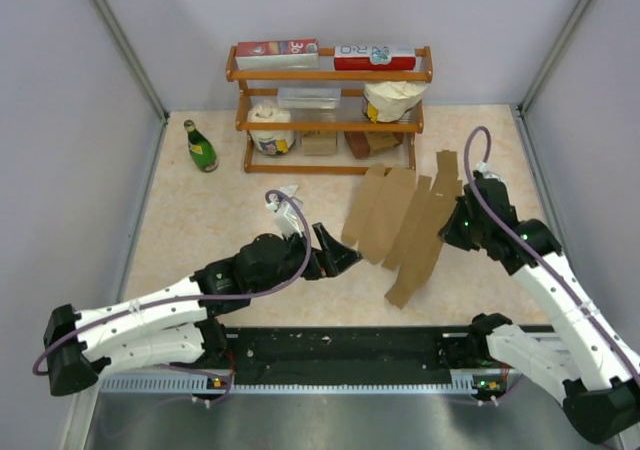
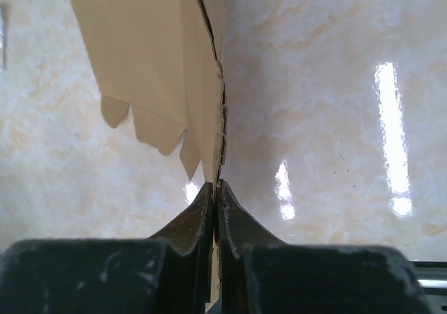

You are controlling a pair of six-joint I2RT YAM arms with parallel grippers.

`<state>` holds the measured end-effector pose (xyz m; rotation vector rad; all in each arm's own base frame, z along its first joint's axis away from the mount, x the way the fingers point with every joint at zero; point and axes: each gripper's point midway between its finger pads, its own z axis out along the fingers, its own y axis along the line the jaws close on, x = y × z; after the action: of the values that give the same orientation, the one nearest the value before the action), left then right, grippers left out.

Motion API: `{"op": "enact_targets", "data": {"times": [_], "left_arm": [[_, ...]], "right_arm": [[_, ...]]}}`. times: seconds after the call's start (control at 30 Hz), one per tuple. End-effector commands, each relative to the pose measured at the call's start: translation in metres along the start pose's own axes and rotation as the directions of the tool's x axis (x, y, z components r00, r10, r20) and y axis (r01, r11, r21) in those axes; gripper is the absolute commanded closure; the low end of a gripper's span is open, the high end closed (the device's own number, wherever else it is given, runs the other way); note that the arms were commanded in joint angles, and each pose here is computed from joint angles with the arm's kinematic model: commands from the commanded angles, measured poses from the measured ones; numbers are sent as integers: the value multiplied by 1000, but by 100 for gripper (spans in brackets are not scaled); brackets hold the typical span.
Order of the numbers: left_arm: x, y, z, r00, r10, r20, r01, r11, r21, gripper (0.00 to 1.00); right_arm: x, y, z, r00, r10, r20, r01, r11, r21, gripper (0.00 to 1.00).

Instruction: Fold the paper box

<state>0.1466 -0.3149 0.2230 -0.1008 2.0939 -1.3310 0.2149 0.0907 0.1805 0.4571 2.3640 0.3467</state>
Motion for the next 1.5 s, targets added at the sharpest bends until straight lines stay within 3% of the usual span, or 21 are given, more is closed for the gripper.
{"op": "enact_targets", "data": {"times": [0.0, 0.23, 0.43, 0.6, 0.83, 0.97, 1.23, 1.47], "left_arm": [[-24, -3, -21, 971, 236, 38, -234, 971, -43, 2], [-52, -19, -43, 905, 422, 60, -419, 906, -58, 1], [-79, -26, -51, 888, 457, 50, -459, 888, 25, 1], [-106, -20, -55, 873, 483, 69, -485, 874, 11, 1], [-119, -14, -45, 838, 546, 29, -546, 838, -4, 1], [-126, -9, -43, 825, 564, 28, -563, 826, -34, 1], [-137, 6, -46, 815, 578, 33, -574, 814, -87, 1], [-144, 18, -50, 798, 601, 39, -593, 796, -120, 1]], "right_arm": [[6, 15, 0, 953, -265, -145, 258, 964, -68, 100], [-8, 47, -7, 899, -399, -179, 366, 910, -194, 100], [-22, 70, -12, 857, -482, -179, 427, 861, -275, 100], [-20, 79, -13, 774, -592, -225, 510, 794, -331, 100], [-31, 89, -7, 691, -705, -163, 650, 704, -288, 100], [-29, 93, -2, 599, -788, -142, 742, 613, -272, 100], [-35, 94, 7, 525, -841, -134, 806, 541, -238, 100], [-18, 102, 11, 382, -916, -124, 870, 402, -287, 100]]}}
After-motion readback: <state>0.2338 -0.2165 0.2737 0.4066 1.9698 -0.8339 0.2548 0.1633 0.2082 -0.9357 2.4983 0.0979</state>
